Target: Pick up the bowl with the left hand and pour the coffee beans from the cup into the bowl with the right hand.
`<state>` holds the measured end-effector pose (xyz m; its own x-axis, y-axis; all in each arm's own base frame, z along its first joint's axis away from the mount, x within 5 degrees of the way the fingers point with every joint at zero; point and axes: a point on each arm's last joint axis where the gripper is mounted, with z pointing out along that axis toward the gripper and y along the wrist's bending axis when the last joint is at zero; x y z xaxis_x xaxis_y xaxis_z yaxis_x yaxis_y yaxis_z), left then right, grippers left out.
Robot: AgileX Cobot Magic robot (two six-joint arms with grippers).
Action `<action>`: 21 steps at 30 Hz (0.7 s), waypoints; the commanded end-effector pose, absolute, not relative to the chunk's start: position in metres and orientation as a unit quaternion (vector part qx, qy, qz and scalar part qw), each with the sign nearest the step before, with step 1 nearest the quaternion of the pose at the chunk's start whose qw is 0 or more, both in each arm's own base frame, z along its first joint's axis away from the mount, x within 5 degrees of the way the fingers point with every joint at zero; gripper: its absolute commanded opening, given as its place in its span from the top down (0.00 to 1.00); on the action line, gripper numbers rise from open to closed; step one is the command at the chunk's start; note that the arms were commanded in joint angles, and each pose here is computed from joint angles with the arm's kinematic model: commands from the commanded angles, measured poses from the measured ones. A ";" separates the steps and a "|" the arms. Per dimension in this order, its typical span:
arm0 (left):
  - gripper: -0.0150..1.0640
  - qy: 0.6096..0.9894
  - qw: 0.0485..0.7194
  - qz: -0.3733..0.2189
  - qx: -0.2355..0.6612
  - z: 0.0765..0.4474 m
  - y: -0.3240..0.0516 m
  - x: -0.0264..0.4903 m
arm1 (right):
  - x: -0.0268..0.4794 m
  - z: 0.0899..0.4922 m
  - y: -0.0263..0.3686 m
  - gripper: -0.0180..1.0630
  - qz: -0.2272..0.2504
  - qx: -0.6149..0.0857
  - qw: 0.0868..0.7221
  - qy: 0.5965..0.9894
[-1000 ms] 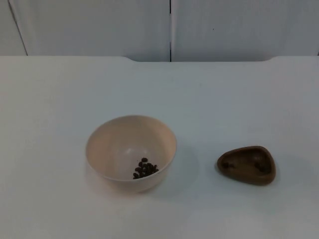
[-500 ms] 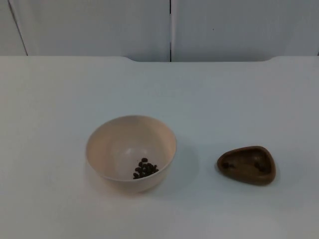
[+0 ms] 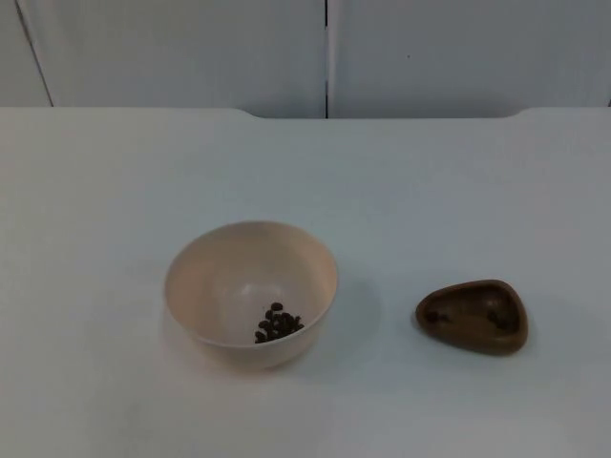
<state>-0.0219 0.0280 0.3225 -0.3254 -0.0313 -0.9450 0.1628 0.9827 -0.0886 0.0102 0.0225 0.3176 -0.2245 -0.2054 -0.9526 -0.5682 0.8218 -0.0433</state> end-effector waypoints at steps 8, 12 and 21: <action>0.01 0.824 0.559 -0.072 0.058 0.317 0.028 -0.024 | 0.006 0.301 0.020 0.28 0.146 -0.263 0.552 0.778; 0.01 0.831 0.549 -0.066 0.060 0.315 0.028 -0.024 | 0.008 0.296 0.020 0.28 0.144 -0.262 0.547 0.782; 0.01 0.837 0.540 -0.063 0.063 0.313 0.029 -0.025 | 0.008 0.295 0.019 0.28 0.137 -0.262 0.542 0.787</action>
